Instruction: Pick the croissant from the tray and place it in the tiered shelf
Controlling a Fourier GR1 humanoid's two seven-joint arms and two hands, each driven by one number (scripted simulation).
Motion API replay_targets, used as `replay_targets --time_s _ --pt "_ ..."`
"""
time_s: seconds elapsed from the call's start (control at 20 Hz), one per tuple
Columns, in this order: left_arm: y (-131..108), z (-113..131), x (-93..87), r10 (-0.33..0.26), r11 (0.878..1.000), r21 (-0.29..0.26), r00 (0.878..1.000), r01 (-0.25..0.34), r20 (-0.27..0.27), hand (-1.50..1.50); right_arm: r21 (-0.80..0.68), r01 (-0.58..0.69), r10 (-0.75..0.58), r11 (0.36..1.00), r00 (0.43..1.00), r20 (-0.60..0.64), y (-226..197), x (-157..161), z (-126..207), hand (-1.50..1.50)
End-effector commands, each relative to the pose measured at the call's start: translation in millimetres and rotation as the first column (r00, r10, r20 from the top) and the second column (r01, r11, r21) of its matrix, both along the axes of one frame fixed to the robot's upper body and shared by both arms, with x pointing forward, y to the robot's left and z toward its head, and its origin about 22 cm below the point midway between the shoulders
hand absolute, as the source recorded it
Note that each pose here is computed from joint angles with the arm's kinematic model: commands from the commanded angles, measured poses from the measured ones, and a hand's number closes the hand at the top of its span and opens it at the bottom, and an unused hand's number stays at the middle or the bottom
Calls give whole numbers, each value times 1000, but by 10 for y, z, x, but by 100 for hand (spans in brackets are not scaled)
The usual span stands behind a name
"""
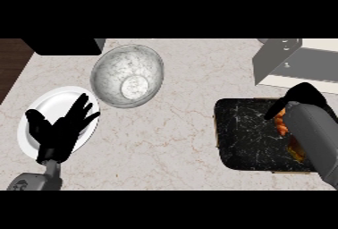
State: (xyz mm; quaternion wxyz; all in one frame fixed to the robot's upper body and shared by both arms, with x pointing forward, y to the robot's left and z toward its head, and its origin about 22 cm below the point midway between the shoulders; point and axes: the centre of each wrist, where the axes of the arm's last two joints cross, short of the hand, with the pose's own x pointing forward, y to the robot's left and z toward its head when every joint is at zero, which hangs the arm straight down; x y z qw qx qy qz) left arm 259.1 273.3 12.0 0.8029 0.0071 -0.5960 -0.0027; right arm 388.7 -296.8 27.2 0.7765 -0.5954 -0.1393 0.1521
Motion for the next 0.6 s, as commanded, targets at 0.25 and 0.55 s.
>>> replay_targets --time_s 0.25,0.55 --pt "251 -288 -92 85 996 50 985 -78 -151 0 53 -16 22 998 992 -124 275 -52 -286 150" --pt "164 -315 -78 78 997 36 985 -73 -151 0 107 -271 271 957 962 17 419 -84 -220 150"
